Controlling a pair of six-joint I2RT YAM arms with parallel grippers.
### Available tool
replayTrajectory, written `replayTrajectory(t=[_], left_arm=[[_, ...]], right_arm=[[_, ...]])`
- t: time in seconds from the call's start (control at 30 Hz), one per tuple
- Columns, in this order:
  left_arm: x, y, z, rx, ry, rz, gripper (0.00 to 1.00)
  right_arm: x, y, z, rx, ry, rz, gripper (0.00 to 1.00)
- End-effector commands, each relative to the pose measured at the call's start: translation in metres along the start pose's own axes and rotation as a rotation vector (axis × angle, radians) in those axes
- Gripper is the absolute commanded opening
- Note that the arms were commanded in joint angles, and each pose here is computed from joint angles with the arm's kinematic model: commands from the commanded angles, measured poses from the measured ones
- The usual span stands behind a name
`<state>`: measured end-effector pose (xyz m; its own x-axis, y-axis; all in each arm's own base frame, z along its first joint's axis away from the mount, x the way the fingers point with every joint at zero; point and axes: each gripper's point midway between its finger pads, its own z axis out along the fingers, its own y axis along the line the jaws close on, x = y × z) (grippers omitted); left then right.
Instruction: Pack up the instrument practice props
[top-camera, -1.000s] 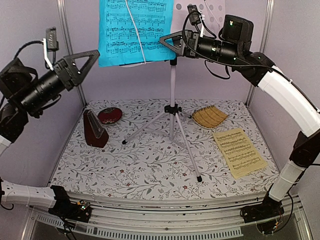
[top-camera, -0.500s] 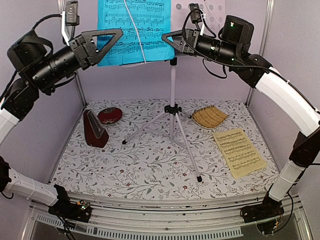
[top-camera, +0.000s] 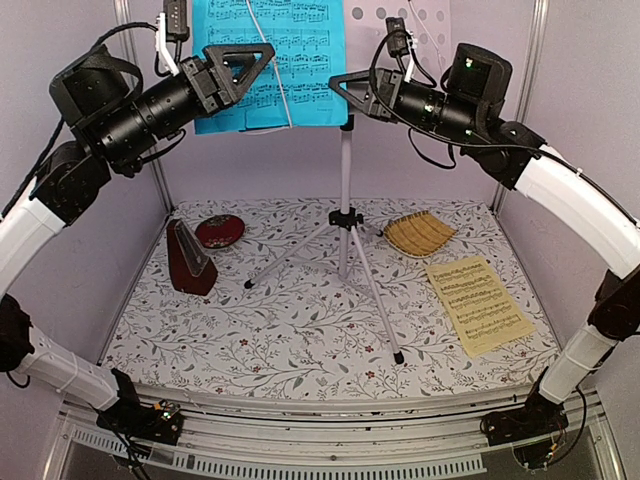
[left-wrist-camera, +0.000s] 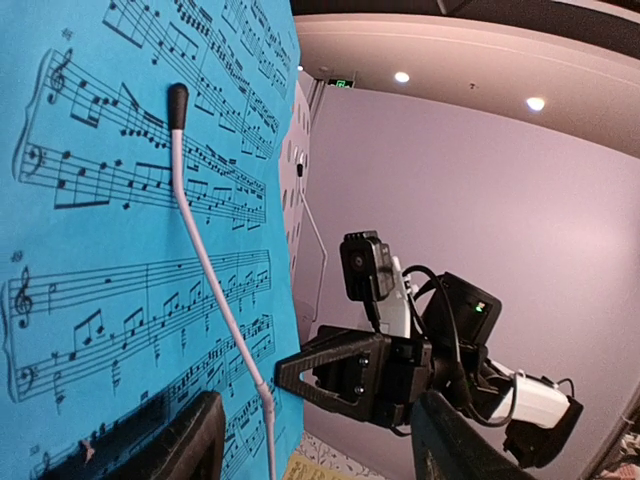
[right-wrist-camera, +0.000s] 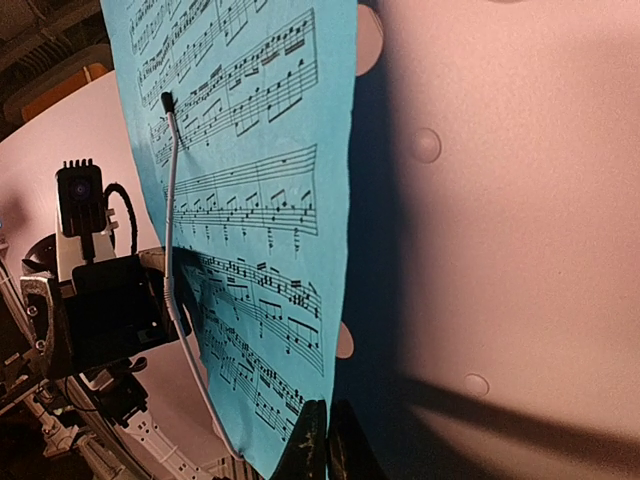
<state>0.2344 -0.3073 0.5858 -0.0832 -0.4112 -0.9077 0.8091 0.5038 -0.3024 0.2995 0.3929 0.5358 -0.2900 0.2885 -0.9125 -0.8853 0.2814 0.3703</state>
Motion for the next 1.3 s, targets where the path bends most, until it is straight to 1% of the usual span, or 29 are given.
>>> replayTrajectory(t=[0.0, 0.17, 0.43, 0.6, 0.63, 0.83, 0.93, 1.1, 1.27], left_arm=[[-0.021, -0.002, 0.005, -0.022, -0.082, -0.002, 0.66], [-0.022, 0.003, 0.015, -0.05, -0.091, 0.009, 0.63], [-0.022, 0.006, 0.024, -0.063, -0.112, 0.014, 0.41], [-0.023, 0.009, 0.024, -0.08, -0.123, 0.017, 0.35], [-0.023, 0.01, 0.024, -0.083, -0.125, 0.018, 0.33], [-0.024, 0.01, 0.024, -0.084, -0.133, 0.02, 0.08], [-0.023, 0.011, 0.024, -0.088, -0.135, 0.023, 0.0], [-0.024, 0.012, 0.023, -0.092, -0.138, 0.031, 0.0], [-0.024, 0.016, 0.017, -0.11, -0.154, 0.043, 0.0]], right_arm=[[-0.024, 0.013, -0.015, -0.005, -0.071, -0.039, 0.02], [-0.025, 0.014, -0.017, -0.012, -0.077, -0.045, 0.01], [-0.025, 0.019, -0.02, -0.03, -0.082, -0.05, 0.01], [-0.026, 0.02, -0.022, -0.034, -0.087, -0.055, 0.01], [-0.027, 0.021, -0.023, -0.035, -0.089, -0.056, 0.01], [-0.029, 0.019, -0.025, -0.016, -0.103, -0.067, 0.01], [-0.031, 0.019, -0.028, -0.008, -0.114, -0.074, 0.01], [-0.039, 0.018, -0.04, 0.035, -0.153, -0.092, 0.01], [-0.059, 0.013, -0.071, 0.167, -0.226, -0.165, 0.01]])
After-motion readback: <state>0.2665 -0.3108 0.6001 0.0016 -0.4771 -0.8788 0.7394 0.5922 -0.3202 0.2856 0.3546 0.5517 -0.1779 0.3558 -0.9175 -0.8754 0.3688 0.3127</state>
